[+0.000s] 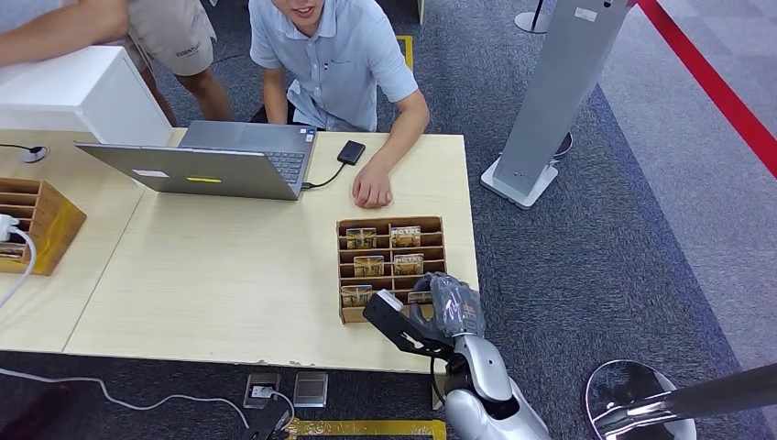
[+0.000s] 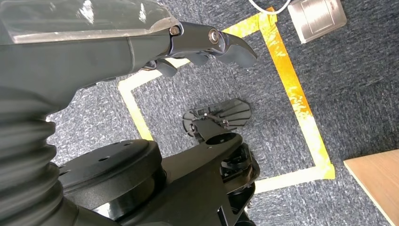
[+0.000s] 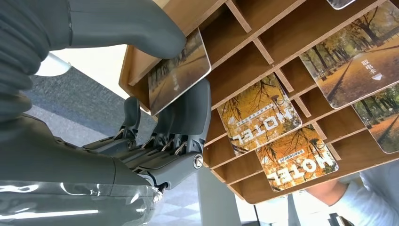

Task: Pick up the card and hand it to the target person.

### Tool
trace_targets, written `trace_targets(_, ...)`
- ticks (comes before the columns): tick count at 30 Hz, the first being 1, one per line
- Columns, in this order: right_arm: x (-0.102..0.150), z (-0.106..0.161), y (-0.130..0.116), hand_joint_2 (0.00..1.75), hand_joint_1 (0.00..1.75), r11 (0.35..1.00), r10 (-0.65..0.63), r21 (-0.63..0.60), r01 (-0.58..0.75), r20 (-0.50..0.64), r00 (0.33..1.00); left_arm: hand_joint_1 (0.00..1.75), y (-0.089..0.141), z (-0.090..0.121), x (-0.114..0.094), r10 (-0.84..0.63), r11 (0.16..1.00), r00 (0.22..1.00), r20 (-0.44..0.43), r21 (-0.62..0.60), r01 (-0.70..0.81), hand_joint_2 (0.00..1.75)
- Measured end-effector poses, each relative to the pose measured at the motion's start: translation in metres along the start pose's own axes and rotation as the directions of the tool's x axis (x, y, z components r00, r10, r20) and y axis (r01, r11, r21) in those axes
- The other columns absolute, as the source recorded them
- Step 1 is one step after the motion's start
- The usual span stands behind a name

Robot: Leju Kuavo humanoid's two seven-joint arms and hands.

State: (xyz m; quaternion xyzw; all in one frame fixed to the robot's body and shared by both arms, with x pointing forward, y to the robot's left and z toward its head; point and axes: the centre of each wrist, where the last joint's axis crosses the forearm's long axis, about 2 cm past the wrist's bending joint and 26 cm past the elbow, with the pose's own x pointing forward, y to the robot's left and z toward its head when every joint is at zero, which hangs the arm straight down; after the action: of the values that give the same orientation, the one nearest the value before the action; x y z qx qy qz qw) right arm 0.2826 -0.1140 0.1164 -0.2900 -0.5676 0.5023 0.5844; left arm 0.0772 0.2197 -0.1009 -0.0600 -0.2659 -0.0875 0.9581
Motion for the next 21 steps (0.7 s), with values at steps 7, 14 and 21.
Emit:
trace_targets(7,-0.0006,0.0004,0.0015,1.75,1.01,1.0,0.001,0.007,-0.001,-0.005,1.0,0.0,0.0,0.0,-0.0001,0.0,1.0,1.0,0.0,0.0,0.0,1.75)
trace_targets(14,-0.0007,0.0007,0.0018,1.75,1.18,1.0,0.001,0.008,0.0,-0.006,1.0,0.0,0.0,0.0,0.0,0.0,1.0,1.0,-0.002,0.0,0.0,1.75)
trace_targets(21,-0.0007,0.0008,0.002,1.75,1.69,1.0,0.0,0.008,0.0,-0.005,1.0,0.0,0.0,0.0,0.0,-0.002,1.0,1.0,-0.004,0.001,0.002,1.75)
